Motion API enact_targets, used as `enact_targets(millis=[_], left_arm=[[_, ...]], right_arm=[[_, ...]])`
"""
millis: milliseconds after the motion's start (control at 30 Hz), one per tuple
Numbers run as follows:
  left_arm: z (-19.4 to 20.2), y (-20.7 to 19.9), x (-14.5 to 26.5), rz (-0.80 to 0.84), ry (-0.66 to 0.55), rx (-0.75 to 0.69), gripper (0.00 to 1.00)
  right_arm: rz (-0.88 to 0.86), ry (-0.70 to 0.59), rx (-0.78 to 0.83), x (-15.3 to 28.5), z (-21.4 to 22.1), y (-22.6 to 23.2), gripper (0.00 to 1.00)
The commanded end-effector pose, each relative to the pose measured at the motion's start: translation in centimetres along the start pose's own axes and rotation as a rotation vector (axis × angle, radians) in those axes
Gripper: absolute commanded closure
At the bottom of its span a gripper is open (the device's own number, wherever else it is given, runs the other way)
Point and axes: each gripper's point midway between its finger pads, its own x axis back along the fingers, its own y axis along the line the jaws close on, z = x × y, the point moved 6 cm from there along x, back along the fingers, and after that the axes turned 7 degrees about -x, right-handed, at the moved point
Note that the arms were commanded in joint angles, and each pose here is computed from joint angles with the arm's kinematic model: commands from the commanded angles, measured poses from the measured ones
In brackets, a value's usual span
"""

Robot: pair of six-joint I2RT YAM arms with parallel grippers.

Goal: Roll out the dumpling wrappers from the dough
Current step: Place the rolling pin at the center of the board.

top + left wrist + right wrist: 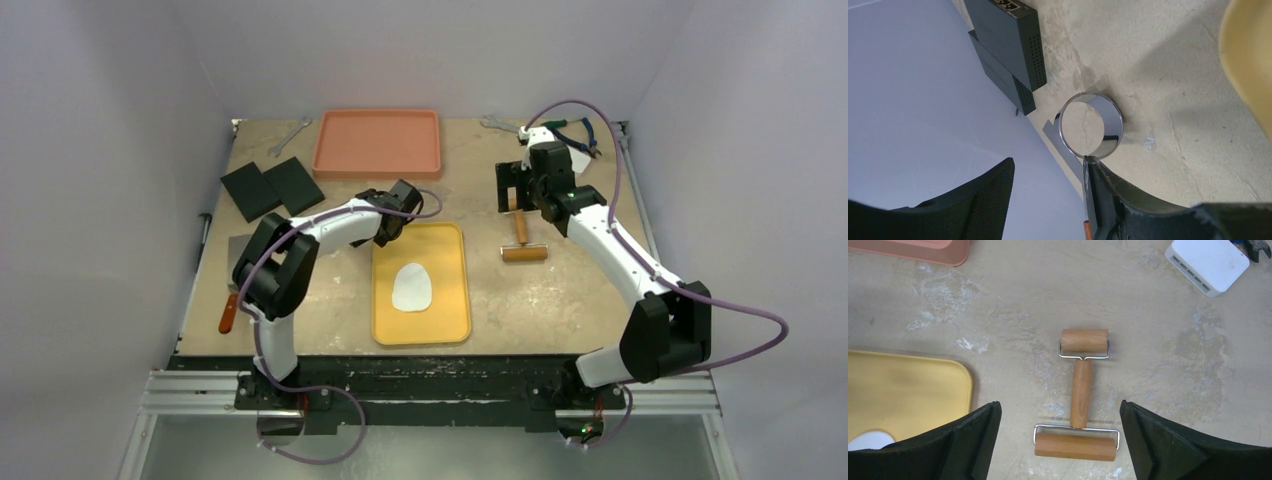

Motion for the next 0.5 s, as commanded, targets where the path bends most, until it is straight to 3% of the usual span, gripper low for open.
enact_targets(millis=[0,267,467], left_arm=[[-0.1,0.1,-0.9,-0.106,0.058,-0.061,0.47],[0.4,-1.0,-3.2,-0.126,0.142,-0.129,0.48],[0.6,-0.6,-3.7,-0.181,0.156,-0.135,0.58]], right_arm=[[-0.024,-0.035,-0.005,0.2,-0.6,0.2,0.02],[-0.044,-0.046,-0.008,0.4,-0.8,0.5,0.02],[-0.09,-0.052,-0.009,0.5,-0.7,1.0,0.02]])
